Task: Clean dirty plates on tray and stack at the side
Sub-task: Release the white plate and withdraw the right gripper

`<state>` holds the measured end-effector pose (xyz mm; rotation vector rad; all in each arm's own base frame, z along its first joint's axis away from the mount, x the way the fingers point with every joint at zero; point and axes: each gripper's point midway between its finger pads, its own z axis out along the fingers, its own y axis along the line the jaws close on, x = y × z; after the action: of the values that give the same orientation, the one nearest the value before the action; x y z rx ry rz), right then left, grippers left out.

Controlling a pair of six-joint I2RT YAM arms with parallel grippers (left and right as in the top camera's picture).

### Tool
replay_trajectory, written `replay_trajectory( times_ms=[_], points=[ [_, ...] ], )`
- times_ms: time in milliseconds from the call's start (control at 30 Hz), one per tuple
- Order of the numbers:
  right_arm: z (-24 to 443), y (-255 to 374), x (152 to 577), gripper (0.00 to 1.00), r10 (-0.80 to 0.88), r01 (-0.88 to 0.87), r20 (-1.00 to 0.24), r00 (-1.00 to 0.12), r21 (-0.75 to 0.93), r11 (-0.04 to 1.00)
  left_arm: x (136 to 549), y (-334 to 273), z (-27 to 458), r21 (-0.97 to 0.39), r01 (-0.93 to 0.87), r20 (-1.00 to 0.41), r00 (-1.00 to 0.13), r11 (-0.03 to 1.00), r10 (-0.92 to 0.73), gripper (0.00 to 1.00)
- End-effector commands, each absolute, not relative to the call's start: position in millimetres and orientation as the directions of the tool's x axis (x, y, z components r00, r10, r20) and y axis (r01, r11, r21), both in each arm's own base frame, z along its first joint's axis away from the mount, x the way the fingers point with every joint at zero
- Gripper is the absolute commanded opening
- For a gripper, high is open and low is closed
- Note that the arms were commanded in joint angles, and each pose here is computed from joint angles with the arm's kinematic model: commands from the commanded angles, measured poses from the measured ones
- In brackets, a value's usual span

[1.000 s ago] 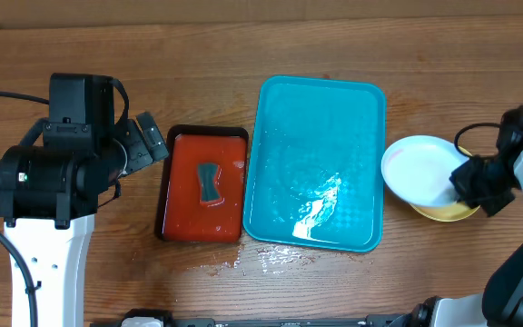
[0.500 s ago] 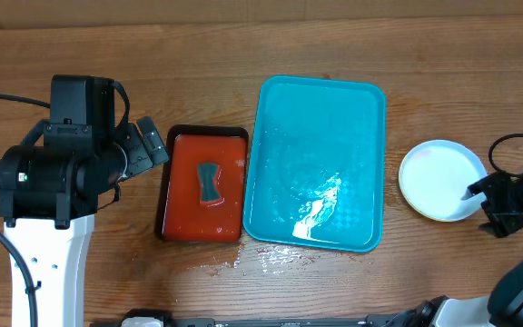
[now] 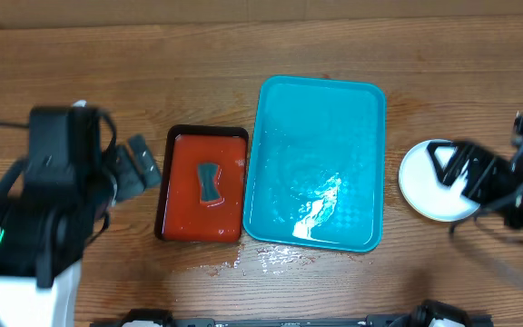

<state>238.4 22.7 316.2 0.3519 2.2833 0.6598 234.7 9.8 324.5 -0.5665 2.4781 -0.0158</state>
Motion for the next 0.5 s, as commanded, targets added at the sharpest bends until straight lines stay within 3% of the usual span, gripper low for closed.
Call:
replay_trajectory(
  times_ms=[0, 467],
  points=[
    [336, 44, 218, 1.0, 0.358, -0.069, -0.645, -0.676, 0.539, 0.84, 215, 13, 347, -0.161, -0.367, -0.616, -0.688, 0.916, -0.384, 1.0],
    [348, 58, 198, 1.0, 0.306, -0.147, -0.703, -0.642, 0.504, 0.851, 212, 13, 349, -0.167, -0.365, -0.625, -0.679, 0.916, -0.385, 1.0]
  ],
)
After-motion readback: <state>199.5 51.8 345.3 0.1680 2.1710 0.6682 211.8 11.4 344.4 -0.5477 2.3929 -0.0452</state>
